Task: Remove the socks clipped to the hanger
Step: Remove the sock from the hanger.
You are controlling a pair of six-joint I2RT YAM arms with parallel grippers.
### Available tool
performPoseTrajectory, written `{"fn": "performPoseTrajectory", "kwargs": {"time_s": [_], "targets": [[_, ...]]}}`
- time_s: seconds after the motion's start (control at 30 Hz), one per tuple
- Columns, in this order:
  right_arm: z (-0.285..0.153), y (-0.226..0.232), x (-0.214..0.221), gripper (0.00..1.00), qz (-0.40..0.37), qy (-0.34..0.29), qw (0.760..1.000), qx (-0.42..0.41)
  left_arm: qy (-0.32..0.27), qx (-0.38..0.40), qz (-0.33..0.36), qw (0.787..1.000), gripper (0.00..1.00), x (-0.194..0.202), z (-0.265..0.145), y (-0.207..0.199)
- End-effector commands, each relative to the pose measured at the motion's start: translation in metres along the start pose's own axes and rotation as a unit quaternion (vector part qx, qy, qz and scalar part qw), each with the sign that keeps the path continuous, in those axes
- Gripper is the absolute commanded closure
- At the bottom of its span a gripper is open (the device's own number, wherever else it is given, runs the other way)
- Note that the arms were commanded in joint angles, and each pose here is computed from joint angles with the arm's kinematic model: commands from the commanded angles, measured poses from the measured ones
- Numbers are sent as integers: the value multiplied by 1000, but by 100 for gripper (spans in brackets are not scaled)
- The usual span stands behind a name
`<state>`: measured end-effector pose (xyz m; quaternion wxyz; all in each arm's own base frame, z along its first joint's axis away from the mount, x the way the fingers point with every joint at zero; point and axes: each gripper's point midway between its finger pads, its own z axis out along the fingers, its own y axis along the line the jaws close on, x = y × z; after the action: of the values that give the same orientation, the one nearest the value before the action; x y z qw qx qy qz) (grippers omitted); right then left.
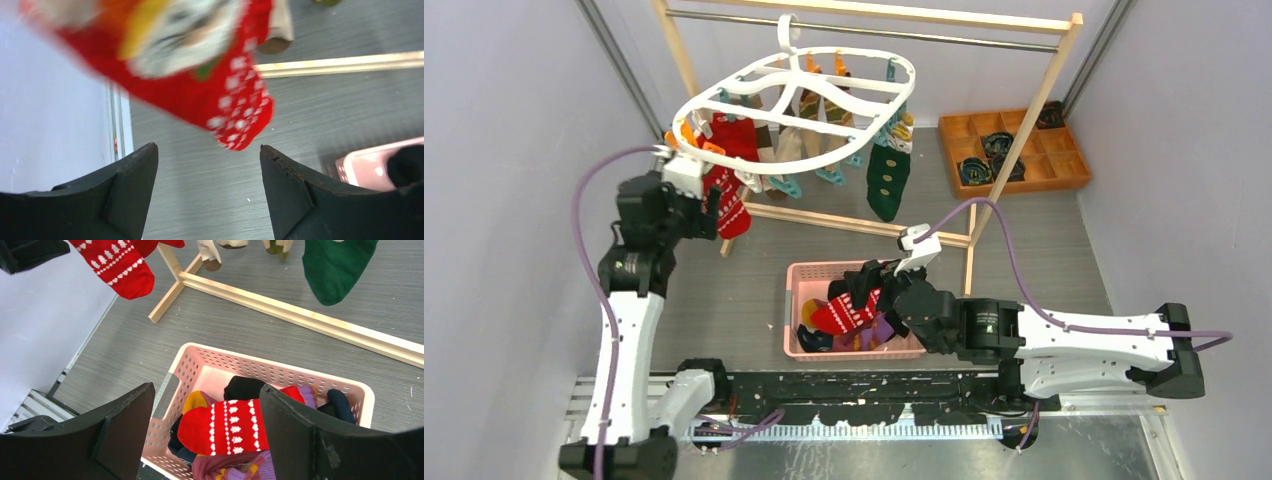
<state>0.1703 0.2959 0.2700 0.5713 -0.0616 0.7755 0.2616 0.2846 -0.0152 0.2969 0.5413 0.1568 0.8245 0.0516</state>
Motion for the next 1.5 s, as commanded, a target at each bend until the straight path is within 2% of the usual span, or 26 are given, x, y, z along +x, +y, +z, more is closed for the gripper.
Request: {"fn": "performPoseTrajectory", "kwargs": {"time_s": [0.0, 0.13, 0.23, 0.33, 0.5, 0.6, 0.73, 0.9, 1.03, 1.13, 1.3, 1.47], "targets": [[-8, 3, -22, 18, 38, -30, 999, -11, -68, 39, -111, 991, 25, -37, 1, 26], [-9, 5, -25, 19, 42, -32, 998, -15, -113, 191, -112, 969, 28, -54, -11, -16], [-8, 6, -25, 20, 41, -33, 998, -14, -152, 246, -99, 952, 30, -63, -21, -35], [-7, 6, -24, 21, 42, -32, 999, -13, -151, 244, -97, 953, 33, -60, -15, -33], [-11, 6, -26, 24, 51, -34, 998, -19, -151, 166, -65, 972, 42, -47, 6, -6], [-17, 2, -40, 24, 65, -49, 996, -19, -147, 183, -71, 969, 44, -40, 6, -5], [-28, 8, -76, 24, 71, -83, 993, -41, -149, 225, -68, 960, 40, -33, -7, -17], [-13, 24, -96, 20, 13, -90, 995, -31, -128, 247, -83, 957, 35, -12, -24, -25], [17, 27, -106, 19, 49, -87, 994, -55, -91, 225, -164, 956, 26, 8, -13, -2], [49, 23, -102, 19, 43, -64, 996, -43, -85, 219, -207, 950, 23, 9, 2, 20], [98, -20, -115, 21, 91, -70, 993, -5, -126, 203, -212, 948, 20, -15, 21, 44], [113, -64, -133, 23, 113, -92, 988, 43, -136, 221, -188, 947, 17, -31, 39, 43]]}}
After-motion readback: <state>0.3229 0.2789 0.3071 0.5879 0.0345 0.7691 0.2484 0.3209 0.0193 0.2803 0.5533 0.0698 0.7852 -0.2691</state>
